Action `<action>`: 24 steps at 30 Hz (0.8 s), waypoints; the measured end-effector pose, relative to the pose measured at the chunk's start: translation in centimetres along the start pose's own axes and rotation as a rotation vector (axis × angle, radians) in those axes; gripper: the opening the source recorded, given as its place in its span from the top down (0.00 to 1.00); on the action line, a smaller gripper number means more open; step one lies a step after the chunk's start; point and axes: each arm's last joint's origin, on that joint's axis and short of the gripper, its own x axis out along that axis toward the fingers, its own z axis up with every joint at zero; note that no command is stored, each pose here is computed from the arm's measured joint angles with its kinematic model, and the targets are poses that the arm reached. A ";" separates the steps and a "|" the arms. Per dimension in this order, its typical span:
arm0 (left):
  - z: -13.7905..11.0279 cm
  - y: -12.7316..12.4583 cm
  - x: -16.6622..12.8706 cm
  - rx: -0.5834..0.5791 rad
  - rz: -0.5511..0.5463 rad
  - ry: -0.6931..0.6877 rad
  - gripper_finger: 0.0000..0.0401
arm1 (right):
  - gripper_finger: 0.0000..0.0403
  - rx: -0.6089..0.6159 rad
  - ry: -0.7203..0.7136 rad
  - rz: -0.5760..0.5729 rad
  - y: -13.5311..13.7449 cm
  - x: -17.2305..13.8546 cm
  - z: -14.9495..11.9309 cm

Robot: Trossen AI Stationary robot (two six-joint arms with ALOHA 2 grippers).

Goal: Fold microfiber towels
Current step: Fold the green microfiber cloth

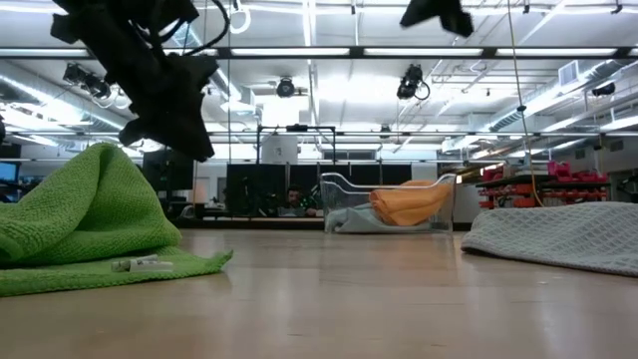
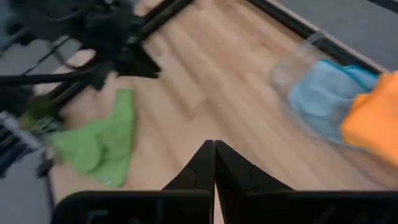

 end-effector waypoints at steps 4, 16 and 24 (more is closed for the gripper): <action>-0.9 -1.2 -0.5 -0.034 -0.069 0.007 0.79 | 0.97 -0.048 0.009 0.049 1.8 -2.2 -1.9; -4.6 -4.6 -3.1 -0.249 -0.285 0.115 0.79 | 0.97 -0.199 0.386 0.012 3.3 -6.3 -8.9; -7.2 -5.4 -4.8 -0.465 -0.314 0.299 0.78 | 0.97 -0.274 0.402 0.045 4.7 -8.4 -11.7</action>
